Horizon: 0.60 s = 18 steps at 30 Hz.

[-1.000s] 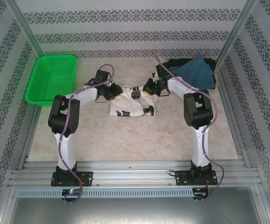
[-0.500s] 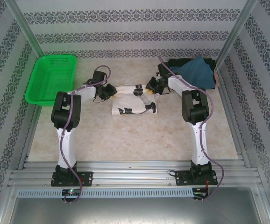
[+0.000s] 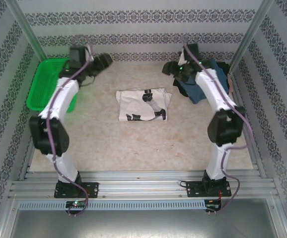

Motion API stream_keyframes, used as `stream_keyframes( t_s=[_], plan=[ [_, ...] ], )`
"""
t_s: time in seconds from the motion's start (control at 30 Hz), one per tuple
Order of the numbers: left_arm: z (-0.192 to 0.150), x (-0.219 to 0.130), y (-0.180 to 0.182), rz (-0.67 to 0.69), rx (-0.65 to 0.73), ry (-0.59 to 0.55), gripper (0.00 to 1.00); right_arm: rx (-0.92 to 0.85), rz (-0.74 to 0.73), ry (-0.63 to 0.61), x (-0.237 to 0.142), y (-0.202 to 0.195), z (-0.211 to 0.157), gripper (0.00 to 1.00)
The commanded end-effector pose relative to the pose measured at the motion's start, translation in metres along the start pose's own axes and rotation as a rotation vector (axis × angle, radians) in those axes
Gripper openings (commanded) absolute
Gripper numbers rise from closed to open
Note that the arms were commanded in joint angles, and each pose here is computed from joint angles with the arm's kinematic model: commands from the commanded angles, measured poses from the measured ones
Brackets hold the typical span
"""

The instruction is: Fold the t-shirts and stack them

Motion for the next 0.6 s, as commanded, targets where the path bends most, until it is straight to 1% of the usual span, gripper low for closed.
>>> stream_keyframes(
  t_s=[0.0,0.13,0.23,0.3,0.33,0.43,0.57],
  plan=[
    [-0.008,-0.034,-0.018,0.005,0.038,0.034,0.77,-0.065,-0.026,0.022,-0.049,0.004,-0.012,0.75],
    [-0.019,-0.046,-0.014,0.013,0.026,0.05,0.88,-0.074,0.004,0.039,-0.063,0.005,-0.034,0.86],
    [-0.032,-0.046,-0.002,0.03,0.008,0.085,0.91,-0.055,0.015,0.087,-0.057,-0.002,-0.057,0.91],
    [-0.042,-0.043,0.01,0.049,-0.006,0.107,0.91,-0.04,0.021,0.15,-0.046,-0.009,-0.072,0.94],
    [-0.047,-0.039,0.017,0.048,-0.014,0.123,0.92,-0.037,0.019,0.184,-0.038,-0.013,-0.081,0.98],
    [-0.063,-0.023,0.04,0.062,-0.054,0.179,0.92,-0.017,0.004,0.251,-0.012,-0.027,-0.102,0.98],
    [-0.083,0.003,0.07,0.067,-0.125,0.246,0.92,-0.008,-0.016,0.334,0.025,-0.042,-0.12,0.98]
  ],
)
Point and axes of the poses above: each hand's point on the last joint's axis, 136 mm out from that joint toward the fingers, its own x axis out along the fingers, its own y axis along the line the jaws close on, z = x × y, the point moved 7 cm from there along -x, back along the fingers, and after that the axes turned 9 degrees about -x, right-handed, at the moved point
